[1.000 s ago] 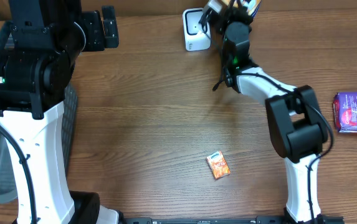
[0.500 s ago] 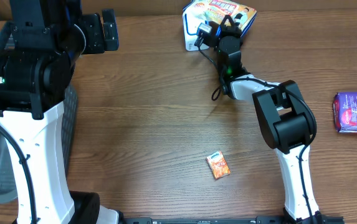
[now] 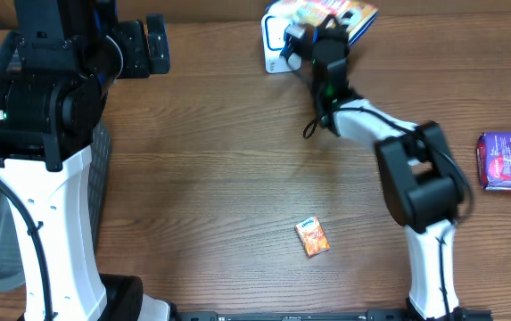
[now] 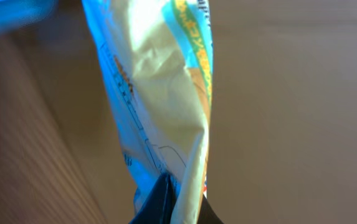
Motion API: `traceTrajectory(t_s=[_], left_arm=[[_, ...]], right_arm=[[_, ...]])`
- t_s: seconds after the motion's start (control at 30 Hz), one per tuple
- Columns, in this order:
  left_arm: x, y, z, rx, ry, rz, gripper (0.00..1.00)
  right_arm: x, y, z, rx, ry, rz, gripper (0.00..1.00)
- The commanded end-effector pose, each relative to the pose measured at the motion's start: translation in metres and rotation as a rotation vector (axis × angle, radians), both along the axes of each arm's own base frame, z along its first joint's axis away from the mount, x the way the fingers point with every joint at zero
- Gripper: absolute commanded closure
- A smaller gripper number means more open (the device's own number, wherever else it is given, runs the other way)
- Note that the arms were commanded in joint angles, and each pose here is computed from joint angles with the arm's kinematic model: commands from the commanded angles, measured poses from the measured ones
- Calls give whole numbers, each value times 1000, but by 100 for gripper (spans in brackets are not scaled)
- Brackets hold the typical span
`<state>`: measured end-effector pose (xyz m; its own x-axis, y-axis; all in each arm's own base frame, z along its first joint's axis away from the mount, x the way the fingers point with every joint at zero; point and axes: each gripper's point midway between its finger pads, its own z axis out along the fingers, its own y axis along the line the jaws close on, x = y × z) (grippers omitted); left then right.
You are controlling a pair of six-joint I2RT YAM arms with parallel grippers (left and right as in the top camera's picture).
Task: Scan the item barcode
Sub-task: 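Carry the yellow pack to the right table edge and release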
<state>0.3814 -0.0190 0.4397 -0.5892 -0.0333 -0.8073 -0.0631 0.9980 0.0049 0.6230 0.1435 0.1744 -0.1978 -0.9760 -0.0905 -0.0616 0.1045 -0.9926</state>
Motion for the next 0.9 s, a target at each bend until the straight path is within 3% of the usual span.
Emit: traceTrajectory(t_s=[0.0, 0.1, 0.17, 0.27, 0.37, 0.53, 0.67, 0.7, 0.77, 0.8, 0.87], left_arm=[[-3, 3, -1, -4, 9, 14, 0], [-6, 3, -5, -3, 34, 11, 0], [-9, 3, -8, -1, 49, 11, 0], [-11, 2, -11, -2, 66, 8, 0], [-13, -3, -14, -22, 77, -18, 0], [-14, -14, -16, -59, 90, -65, 0], [-17, -21, -18, -89, 107, -102, 0], [-18, -23, -19, -94, 109, -108, 0], [-19, -26, -19, -106, 114, -124, 0], [-19, -26, -20, -105, 118, -123, 0], [-22, -26, -23, -105, 134, -122, 0]], right_arm=[[-47, -74, 157, 322, -309, -303, 96], [-86, -152, 167, 527, -428, -636, 96], [-111, -199, 152, 568, -433, -823, 96], [-146, -254, 103, 589, -293, -1005, 96], [-199, -302, 19, 838, -67, -1235, 96], [-257, -355, -55, 1302, 34, -1514, 96], [-310, -400, -93, 1535, 33, -1685, 96], [-320, -410, -97, 1578, 19, -1710, 92], [-325, -420, -96, 1696, 13, -1700, 24], [-323, -422, -92, 1774, 37, -1663, 0], [-311, -417, -67, 1950, 97, -1548, 0]])
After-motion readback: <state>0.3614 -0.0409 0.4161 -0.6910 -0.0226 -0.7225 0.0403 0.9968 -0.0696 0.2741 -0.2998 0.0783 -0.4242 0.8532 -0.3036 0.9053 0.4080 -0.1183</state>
